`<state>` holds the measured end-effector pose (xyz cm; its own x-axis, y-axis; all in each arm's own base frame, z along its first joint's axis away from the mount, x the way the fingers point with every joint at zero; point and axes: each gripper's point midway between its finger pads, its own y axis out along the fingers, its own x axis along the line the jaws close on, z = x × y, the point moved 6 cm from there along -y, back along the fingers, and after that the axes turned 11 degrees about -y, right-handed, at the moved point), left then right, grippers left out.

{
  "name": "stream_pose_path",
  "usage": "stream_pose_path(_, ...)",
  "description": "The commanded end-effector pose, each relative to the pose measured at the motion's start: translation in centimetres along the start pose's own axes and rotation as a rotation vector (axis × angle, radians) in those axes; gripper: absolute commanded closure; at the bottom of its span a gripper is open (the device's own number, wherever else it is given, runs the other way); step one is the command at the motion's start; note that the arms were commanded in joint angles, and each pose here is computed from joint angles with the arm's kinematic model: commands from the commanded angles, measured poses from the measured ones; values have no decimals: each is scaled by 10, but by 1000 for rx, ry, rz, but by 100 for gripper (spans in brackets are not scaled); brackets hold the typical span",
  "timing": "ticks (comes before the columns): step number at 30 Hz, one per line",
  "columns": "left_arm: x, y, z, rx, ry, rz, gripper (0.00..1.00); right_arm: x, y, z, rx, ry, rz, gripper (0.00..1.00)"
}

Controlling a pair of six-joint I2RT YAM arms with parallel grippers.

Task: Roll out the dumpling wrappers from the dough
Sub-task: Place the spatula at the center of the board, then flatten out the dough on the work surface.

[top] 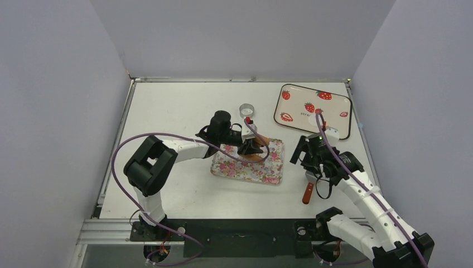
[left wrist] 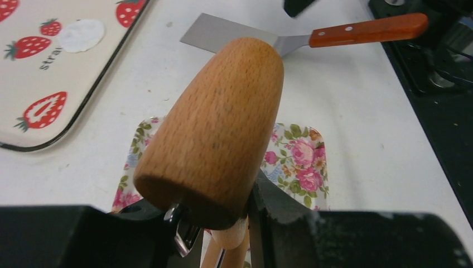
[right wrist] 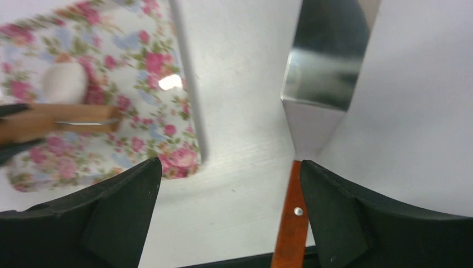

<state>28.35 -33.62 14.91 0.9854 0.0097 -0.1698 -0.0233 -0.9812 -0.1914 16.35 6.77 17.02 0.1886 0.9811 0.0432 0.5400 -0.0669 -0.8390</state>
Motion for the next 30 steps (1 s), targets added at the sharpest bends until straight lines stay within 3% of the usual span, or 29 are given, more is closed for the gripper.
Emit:
stream_pose_path(1, -5, 4, -24, -44, 114, 204, 100, 15, -21, -41, -168, 3, -98, 10)
stream_pose_path(6, 3, 1, -36, -72, 134, 245, 100, 49, -29, -65, -245, 6, -302, 10)
stream_pose_path(13, -2, 1, -68, -116, 140, 338, 100, 61, -23, -70, -206, -22, -334, 10)
stream_pose_path(30, 53, -2, -26, -25, 82, 272, 100, 54, -13, -55, -150, -37, -287, 10)
